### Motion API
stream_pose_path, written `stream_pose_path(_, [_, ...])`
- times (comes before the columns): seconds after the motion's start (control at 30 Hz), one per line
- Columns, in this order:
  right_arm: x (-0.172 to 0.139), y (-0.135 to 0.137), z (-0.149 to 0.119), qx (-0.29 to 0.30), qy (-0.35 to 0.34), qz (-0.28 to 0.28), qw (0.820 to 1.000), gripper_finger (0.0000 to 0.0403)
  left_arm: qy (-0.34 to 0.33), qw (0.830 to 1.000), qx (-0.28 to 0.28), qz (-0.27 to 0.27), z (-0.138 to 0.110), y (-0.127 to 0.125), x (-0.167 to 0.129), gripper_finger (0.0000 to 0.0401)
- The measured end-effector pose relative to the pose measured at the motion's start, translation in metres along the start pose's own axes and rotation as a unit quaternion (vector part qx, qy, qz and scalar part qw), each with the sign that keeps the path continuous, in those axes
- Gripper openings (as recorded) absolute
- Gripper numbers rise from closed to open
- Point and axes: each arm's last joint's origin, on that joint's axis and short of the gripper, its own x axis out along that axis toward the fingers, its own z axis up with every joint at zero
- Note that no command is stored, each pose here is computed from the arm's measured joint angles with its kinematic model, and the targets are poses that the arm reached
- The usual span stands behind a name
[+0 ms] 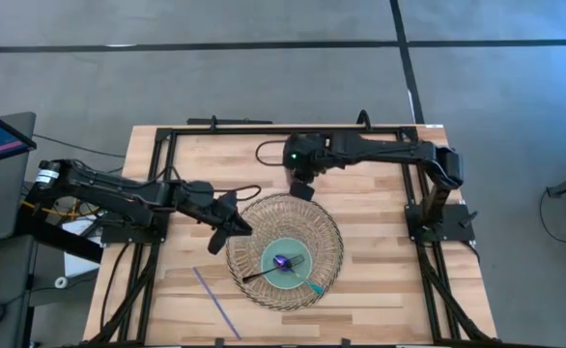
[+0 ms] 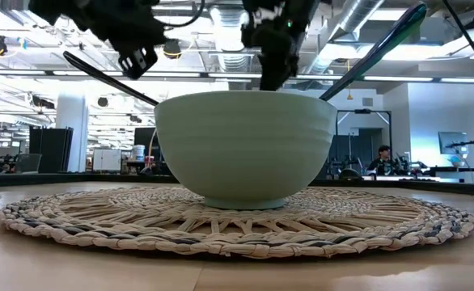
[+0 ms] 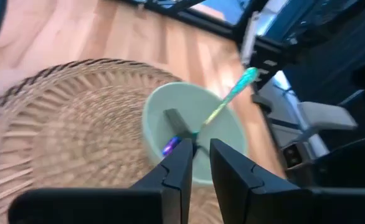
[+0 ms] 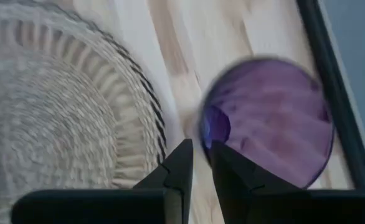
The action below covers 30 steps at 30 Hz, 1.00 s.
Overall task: Pick & Place Utensil
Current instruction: Put the purple cup on the brown mat to the top right of the green bowl
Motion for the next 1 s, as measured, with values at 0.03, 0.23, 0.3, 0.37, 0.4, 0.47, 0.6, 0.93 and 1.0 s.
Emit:
stream_pose_path(0.03, [0.002, -0.004, -0.001, 0.005, 0.007, 0.002, 1.0, 0.0052, 0.001, 1.0, 0.003, 0.008, -0.002, 0.001, 0.0, 0.0057])
stream_pose_path(0.23, [0.004, -0.019, 0.0, 0.023, 0.004, 0.003, 1.0, 0.0052, 0.0, 0.999, 0.011, 0.036, -0.007, 0.005, 0.001, 0.0057])
stream_pose_path(0.3, [0.004, -0.02, -0.001, 0.026, 0.004, 0.006, 1.0, 0.0052, 0.0, 0.999, 0.011, 0.036, -0.007, 0.005, 0.001, 0.0057])
stream_pose_path(0.37, [0.004, -0.021, 0.0, 0.022, 0.003, 0.022, 0.999, 0.0052, -0.001, 0.999, 0.011, 0.036, -0.007, 0.005, 0.001, 0.0057])
stream_pose_path(0.4, [0.004, -0.02, 0.0, 0.018, 0.002, 0.031, 0.999, 0.0052, -0.001, 0.999, 0.011, 0.036, -0.007, 0.005, 0.001, 0.0057])
stream_pose_path(0.47, [0.004, -0.019, 0.0, 0.012, -0.001, 0.042, 0.999, 0.0052, -0.001, 0.999, 0.011, 0.036, -0.007, 0.005, 0.001, 0.0057])
stream_pose_path(0.6, [0.003, -0.016, 0.001, 0.007, -0.003, 0.044, 0.999, 0.0052, -0.001, 0.999, 0.011, 0.036, -0.007, 0.004, 0.001, 0.0057])
stream_pose_path(0.93, [0.004, -0.017, 0.001, 0.003, -0.005, 0.042, 0.999, 0.0052, -0.003, 0.999, 0.012, 0.035, -0.006, 0.004, 0.001, 0.0057])
stream_pose_path(1.0, [0.004, -0.017, 0.001, 0.003, -0.005, 0.042, 0.999, 0.0052, -0.003, 0.999, 0.012, 0.035, -0.006, 0.004, 0.001, 0.0057])
